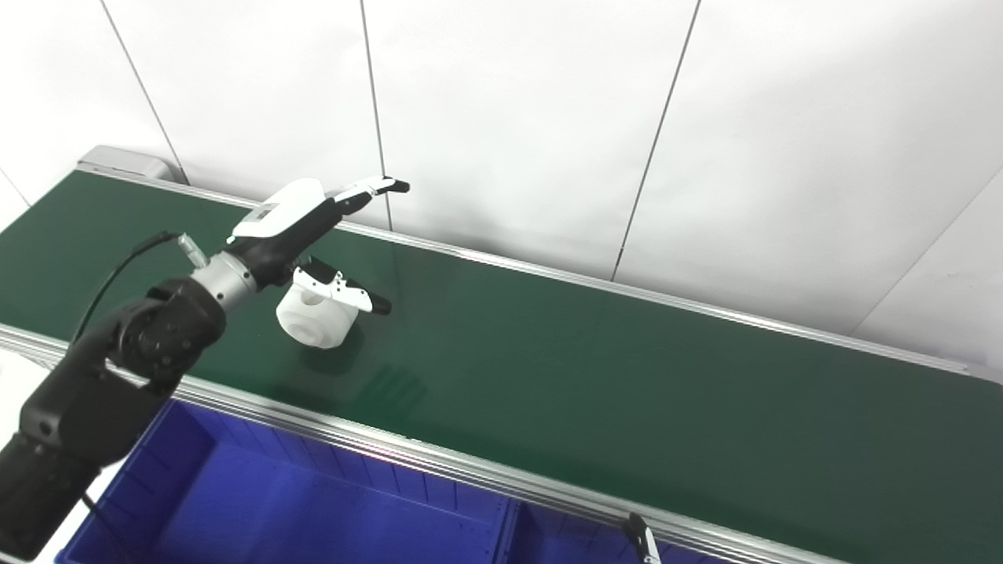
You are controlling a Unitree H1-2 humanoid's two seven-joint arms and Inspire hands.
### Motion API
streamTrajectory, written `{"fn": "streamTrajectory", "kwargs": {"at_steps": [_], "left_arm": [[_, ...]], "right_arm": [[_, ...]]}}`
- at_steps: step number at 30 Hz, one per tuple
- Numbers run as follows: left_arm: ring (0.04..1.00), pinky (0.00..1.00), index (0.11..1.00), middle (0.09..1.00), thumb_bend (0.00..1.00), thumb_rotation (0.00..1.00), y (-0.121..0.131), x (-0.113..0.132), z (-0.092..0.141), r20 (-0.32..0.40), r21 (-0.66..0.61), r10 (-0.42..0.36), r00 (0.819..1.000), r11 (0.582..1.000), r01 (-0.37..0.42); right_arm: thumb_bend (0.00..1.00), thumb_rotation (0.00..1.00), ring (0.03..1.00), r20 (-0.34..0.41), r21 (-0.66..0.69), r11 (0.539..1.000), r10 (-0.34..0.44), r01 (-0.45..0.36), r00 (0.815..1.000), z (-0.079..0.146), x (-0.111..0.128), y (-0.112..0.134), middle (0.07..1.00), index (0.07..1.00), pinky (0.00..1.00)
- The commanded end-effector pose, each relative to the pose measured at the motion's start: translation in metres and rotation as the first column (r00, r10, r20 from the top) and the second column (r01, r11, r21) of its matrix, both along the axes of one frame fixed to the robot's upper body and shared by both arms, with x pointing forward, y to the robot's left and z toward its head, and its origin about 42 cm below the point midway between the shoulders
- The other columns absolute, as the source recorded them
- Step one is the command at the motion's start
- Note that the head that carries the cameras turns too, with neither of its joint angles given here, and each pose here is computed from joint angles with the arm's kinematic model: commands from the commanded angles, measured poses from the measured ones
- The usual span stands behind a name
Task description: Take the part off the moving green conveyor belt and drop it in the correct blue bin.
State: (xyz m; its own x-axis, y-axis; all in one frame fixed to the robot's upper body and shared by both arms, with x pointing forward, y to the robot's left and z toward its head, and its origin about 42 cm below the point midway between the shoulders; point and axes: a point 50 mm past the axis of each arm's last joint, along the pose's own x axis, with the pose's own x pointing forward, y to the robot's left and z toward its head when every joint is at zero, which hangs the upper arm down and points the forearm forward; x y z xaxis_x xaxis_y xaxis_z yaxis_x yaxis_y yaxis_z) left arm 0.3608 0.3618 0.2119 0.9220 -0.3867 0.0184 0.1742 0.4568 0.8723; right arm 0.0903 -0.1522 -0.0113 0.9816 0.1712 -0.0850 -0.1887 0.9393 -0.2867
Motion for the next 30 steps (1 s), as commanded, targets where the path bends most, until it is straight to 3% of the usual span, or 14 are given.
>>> {"fn": "streamTrajectory", "kwargs": {"at_steps": [1, 10, 16, 30], "left_arm": [[0.947, 0.86, 0.919, 0.968, 0.92, 0.36, 0.012, 0.012, 0.022, 0.041, 0.037, 0.005, 0.999, 0.999, -0.007], [0.928, 0.81, 0.919, 0.980, 0.97, 0.26, 0.026, 0.027, 0.000, -0.065, 0.069, 0.032, 0.997, 0.997, -0.028], [0.950, 0.84, 0.924, 0.986, 0.99, 0.24, 0.019, 0.029, -0.019, -0.164, 0.117, 0.079, 0.983, 0.991, -0.060], [0.953, 0.87, 0.913, 0.990, 1.00, 0.13, -0.001, 0.031, -0.047, -0.246, 0.158, 0.075, 0.966, 0.987, -0.036]], "right_arm": [[0.72, 0.97, 0.982, 0.071, 0.056, 0.998, -0.006, 0.002, 0.997, 0.009, 0.006, 0.002, 0.967, 0.984, 1.00], [0.72, 0.95, 0.980, 0.074, 0.061, 0.998, -0.008, 0.003, 0.997, 0.010, 0.008, 0.000, 0.963, 0.982, 1.00], [0.73, 0.95, 0.990, 0.052, 0.083, 0.997, -0.007, 0.003, 0.999, 0.010, 0.006, -0.004, 0.973, 0.991, 1.00], [0.69, 0.94, 1.000, 0.058, 0.076, 0.997, 0.004, -0.008, 0.998, 0.011, 0.007, -0.008, 1.000, 1.000, 1.00]]}}
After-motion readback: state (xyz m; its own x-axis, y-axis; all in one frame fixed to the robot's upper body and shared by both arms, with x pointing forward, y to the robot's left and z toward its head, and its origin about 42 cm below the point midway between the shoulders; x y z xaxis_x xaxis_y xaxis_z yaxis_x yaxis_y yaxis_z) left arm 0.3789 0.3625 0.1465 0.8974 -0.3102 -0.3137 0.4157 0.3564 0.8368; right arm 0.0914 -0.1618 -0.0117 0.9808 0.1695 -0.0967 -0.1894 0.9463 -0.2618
